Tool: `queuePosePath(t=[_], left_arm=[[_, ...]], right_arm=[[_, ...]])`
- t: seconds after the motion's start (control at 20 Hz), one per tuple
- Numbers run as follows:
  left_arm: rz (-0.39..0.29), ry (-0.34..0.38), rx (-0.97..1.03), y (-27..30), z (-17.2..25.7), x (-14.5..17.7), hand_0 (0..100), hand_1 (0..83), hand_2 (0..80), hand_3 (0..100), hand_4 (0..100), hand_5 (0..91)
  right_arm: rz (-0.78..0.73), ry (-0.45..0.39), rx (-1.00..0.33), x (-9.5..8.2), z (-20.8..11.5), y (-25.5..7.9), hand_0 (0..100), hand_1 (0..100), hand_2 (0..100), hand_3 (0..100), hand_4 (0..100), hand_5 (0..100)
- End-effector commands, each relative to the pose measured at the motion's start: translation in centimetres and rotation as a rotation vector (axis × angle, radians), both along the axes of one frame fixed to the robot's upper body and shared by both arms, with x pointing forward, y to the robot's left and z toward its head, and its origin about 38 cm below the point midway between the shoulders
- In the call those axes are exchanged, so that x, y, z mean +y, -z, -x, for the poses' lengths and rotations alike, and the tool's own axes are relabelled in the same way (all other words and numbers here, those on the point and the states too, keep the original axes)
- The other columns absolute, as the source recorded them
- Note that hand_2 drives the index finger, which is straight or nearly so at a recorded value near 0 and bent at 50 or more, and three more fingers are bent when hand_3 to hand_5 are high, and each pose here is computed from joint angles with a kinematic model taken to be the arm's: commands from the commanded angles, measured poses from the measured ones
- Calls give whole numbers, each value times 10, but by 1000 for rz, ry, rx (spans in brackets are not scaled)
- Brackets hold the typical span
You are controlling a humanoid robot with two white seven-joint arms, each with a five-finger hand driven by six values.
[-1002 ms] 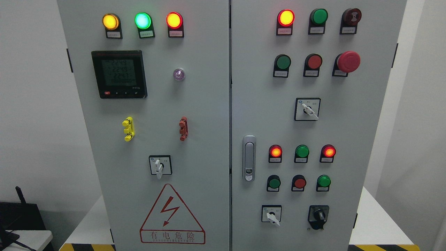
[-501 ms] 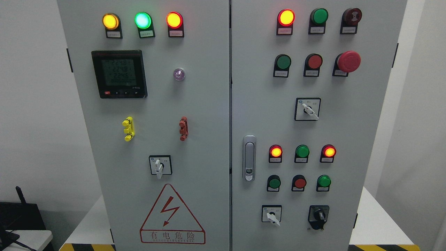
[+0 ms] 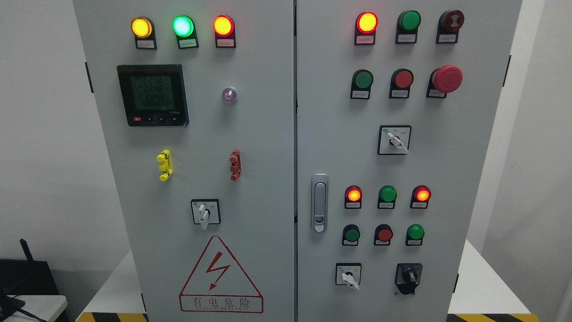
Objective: Turn on light switch 1
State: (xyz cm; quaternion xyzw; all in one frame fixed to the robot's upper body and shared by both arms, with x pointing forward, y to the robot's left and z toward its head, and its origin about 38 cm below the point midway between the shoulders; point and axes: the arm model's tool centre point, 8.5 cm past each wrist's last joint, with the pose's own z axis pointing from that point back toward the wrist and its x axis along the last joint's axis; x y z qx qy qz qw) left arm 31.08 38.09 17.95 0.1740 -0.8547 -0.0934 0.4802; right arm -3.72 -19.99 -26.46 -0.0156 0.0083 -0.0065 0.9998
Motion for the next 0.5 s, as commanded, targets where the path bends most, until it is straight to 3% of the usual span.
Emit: queuePosePath(t=[0.0, 0.15, 0.45], left_arm=[[23, 217, -100, -29, -25, -92, 0, 8, 416, 735, 793, 788], [22, 231, -109, -34, -35, -121, 0, 23, 415, 745, 801, 805], [97, 194, -102, -49, -56, -158, 0, 69, 413, 752, 811, 823]], right_arm=[[-2, 8, 0, 1, 0, 0, 120, 389, 0, 0, 0, 0], [-2, 8, 0, 1, 0, 0, 120, 389, 0, 0, 0, 0], [0, 8, 2, 0, 0, 0, 120, 389, 0, 0, 0, 0]])
